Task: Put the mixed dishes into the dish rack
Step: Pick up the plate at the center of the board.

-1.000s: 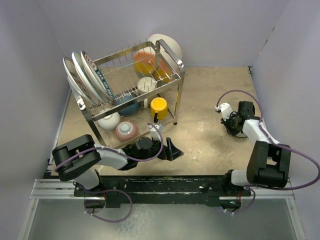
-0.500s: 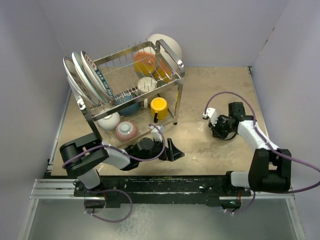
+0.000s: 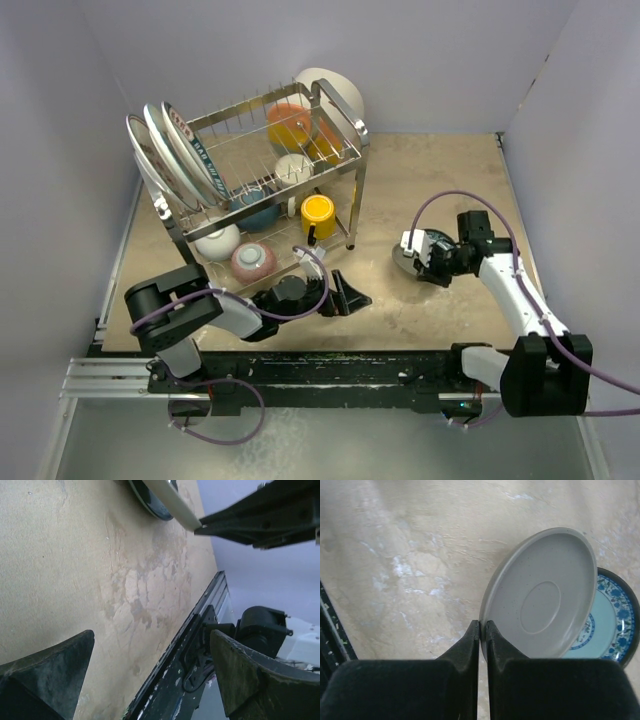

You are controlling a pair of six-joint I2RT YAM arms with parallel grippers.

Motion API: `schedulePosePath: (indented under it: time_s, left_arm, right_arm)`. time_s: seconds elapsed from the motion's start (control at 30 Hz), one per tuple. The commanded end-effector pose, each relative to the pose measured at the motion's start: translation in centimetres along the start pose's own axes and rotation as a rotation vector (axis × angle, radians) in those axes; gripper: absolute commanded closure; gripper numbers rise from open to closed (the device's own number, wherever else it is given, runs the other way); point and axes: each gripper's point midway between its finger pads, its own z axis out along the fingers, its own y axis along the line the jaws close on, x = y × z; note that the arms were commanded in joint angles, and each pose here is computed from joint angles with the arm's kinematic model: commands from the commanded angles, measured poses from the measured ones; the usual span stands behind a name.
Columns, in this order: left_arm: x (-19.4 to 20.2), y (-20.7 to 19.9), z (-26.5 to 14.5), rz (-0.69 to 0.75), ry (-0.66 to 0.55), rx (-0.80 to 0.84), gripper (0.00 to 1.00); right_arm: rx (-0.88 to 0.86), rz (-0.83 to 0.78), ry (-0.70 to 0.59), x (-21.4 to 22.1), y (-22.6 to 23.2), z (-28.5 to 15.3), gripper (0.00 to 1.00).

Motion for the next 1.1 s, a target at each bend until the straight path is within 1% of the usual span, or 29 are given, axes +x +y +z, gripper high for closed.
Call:
schedulePosePath:
  time_s: [0.0, 0.1, 0.23, 0.33, 0.37, 0.43, 0.53, 0.6, 0.8, 0.97, 1.07]
  left_arm:
    - [-2.0, -2.3, 0.6, -0.117, -0.114, 0.074, 0.0]
    - [-2.0, -2.6, 0.9, -0.198, -0.152, 0.075, 0.0]
    - [-2.0, -2.2, 1.4, -0.29, -0.197, 0.054, 0.01]
    - [-1.9, -1.8, 2.1, -0.369, -0.213, 0.023, 0.02]
    - [-1.8, -1.6, 2.5, -0.402, -0.213, 0.004, 0.04]
    - [-1.6, -1.4, 3.3, -0.457, -0.209, -0.033, 0.05]
    - [-1.3, -1.2, 4.3, -0.492, -0.207, -0.085, 0.06]
    - [-1.5, -1.7, 4.7, -0.499, -0.217, -0.082, 0.08]
    - [-1.6, -1.3, 5.6, -0.551, -0.248, -0.114, 0.12]
    - [-1.6, -1.3, 6.6, -0.593, -0.257, -0.107, 0.22]
    - [-1.6, -1.6, 7.2, -0.602, -0.256, -0.098, 0.23]
  right_arm:
    - [-0.134, -0.074, -0.088, -1.2, 2.7, 0.3, 1.0]
    - [-0.19, -0.056, -0.076, -0.8, 3.2, 0.6, 1.0]
    - [-0.227, -0.073, -0.077, -0.8, 3.8, 0.6, 1.0]
    - [-0.234, -0.103, -0.08, -0.8, 4.2, 0.5, 1.0]
    - [-0.234, -0.117, -0.082, -0.8, 4.2, 0.4, 1.0]
    - [-0.246, -0.171, -0.097, -1.0, 4.6, 0.3, 1.0]
    - [-0.26, -0.248, -0.132, -1.3, 5.4, 0.0, 1.0]
    - [-0.272, -0.279, -0.142, -1.3, 5.9, -0.1, 1.0]
    - [-0.317, -0.331, -0.165, -1.4, 6.9, -0.2, 1.0]
    - [-0.328, -0.364, -0.184, -1.6, 7.3, -0.4, 1.0]
    - [-0.342, -0.38, -0.199, -1.9, 7.8, -0.7, 1.0]
